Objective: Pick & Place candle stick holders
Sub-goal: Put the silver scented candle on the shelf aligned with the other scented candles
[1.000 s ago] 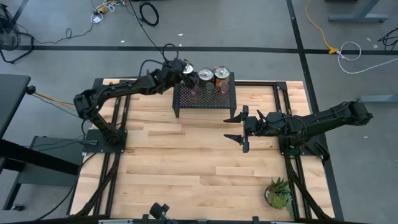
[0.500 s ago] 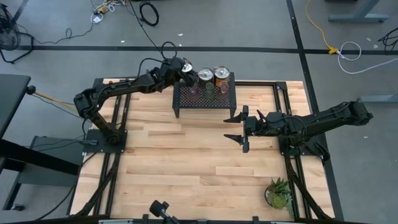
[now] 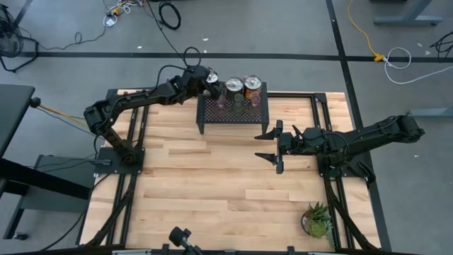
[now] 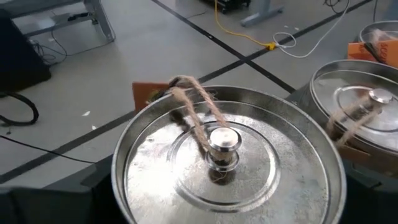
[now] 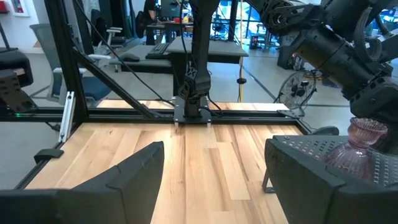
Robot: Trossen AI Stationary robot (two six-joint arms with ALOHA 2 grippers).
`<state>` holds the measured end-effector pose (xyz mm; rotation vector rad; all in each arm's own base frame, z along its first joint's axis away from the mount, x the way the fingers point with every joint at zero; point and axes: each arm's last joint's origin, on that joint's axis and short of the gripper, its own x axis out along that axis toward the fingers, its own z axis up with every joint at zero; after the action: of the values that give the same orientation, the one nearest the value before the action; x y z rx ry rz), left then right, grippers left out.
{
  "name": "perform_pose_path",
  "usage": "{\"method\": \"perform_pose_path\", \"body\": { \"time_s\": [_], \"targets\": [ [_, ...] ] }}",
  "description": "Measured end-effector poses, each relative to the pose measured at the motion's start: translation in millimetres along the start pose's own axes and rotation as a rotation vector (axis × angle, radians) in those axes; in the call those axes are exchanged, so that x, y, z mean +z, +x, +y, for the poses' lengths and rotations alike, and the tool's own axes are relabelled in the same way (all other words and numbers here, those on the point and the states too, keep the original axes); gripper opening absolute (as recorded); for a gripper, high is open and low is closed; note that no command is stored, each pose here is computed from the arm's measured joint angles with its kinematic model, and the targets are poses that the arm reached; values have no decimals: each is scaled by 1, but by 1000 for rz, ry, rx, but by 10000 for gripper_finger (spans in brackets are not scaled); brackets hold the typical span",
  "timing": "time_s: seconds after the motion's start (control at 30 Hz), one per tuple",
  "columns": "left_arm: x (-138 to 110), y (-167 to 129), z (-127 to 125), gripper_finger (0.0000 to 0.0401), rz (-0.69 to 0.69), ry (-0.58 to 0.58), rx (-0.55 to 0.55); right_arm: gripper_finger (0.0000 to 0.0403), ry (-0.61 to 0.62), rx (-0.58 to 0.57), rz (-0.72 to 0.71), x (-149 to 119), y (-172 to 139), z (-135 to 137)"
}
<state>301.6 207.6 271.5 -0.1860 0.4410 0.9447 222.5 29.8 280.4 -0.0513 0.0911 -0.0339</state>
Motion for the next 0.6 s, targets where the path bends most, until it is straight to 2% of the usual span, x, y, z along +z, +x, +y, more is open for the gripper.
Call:
{"method": "perform_pose_path", "body": {
  "time_s": [0.6],
  "targets": [
    [4, -5, 6, 360, -5, 26, -2, 279, 0, 0, 0, 0, 0, 0]
  ]
}}
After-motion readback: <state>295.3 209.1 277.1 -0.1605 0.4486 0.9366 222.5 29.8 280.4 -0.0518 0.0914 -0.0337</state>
